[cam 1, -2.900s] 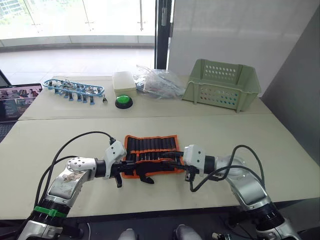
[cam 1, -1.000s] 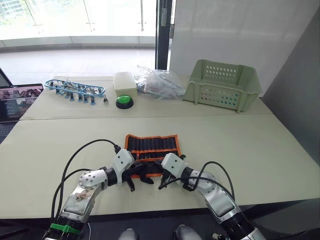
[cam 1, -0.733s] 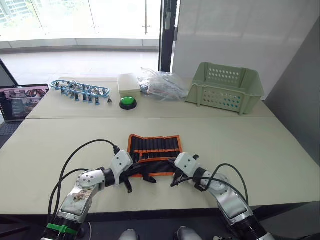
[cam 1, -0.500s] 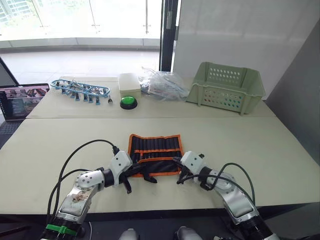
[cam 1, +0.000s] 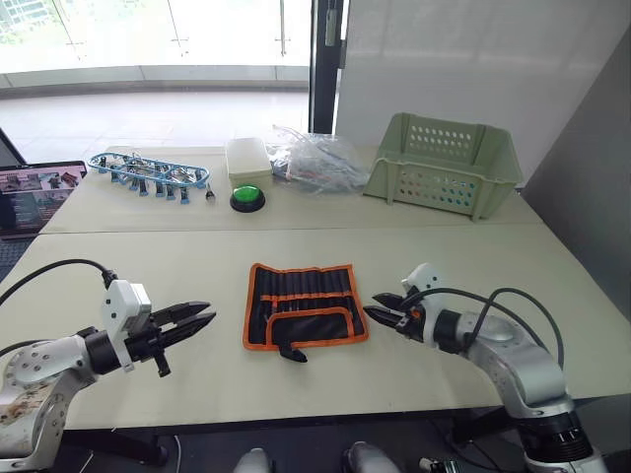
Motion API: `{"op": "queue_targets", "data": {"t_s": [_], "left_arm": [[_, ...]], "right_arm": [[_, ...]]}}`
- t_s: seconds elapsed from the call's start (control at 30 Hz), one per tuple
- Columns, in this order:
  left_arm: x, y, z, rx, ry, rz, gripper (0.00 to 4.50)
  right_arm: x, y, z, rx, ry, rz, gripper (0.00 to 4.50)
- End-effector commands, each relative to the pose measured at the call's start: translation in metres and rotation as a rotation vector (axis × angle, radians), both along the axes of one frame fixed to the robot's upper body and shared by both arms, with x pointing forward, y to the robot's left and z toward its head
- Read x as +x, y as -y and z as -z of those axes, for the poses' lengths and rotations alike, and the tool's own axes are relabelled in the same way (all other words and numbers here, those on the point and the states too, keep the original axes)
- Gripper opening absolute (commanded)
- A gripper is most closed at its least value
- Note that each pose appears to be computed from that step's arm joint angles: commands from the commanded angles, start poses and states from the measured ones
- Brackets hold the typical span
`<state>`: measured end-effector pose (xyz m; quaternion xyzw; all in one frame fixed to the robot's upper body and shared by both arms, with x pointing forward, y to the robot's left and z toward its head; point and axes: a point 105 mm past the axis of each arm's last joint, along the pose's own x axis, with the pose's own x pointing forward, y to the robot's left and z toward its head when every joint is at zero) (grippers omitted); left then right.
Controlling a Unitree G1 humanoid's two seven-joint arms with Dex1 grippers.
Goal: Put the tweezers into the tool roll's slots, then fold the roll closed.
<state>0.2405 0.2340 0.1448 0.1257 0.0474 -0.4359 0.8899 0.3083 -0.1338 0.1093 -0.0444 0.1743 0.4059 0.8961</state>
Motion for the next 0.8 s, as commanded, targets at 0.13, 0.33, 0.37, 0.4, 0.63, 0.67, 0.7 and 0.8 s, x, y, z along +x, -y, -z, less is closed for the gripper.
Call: {"op": "queue_targets", "data": {"t_s": [0.13,0.33,0.37,0.4,0.63,0.67,0.7,0.8], "left_arm": [[-0.002,0.006,-0.004,0.027,0.051,0.044,3.49],[-0.003,0.011,-0.001,0.040,0.061,0.054,4.42],[-0.002,0.011,-0.001,0.039,0.063,0.053,4.42],[-0.002,0.011,-0.002,0.038,0.064,0.053,4.42],[0.000,0.010,-0.002,0.041,0.068,0.047,4.42],[0.000,0.011,-0.001,0.041,0.067,0.047,4.42],[0.000,0.011,-0.001,0.040,0.067,0.047,4.42],[0.001,0.012,-0.001,0.037,0.069,0.046,4.42]], "right_arm": [[0.023,0.011,0.014,0.090,-0.271,0.110,3.59],[0.033,-0.023,0.014,0.261,-0.417,0.064,3.59],[0.034,-0.029,0.014,0.290,-0.436,0.056,3.59],[0.034,-0.034,0.014,0.311,-0.450,0.049,3.59],[0.042,-0.044,0.010,0.394,-0.481,0.070,3.59],[0.042,-0.045,0.007,0.416,-0.489,0.068,3.59],[0.042,-0.046,0.006,0.430,-0.494,0.066,3.59],[0.042,-0.047,0.005,0.447,-0.505,0.068,3.59]]}}
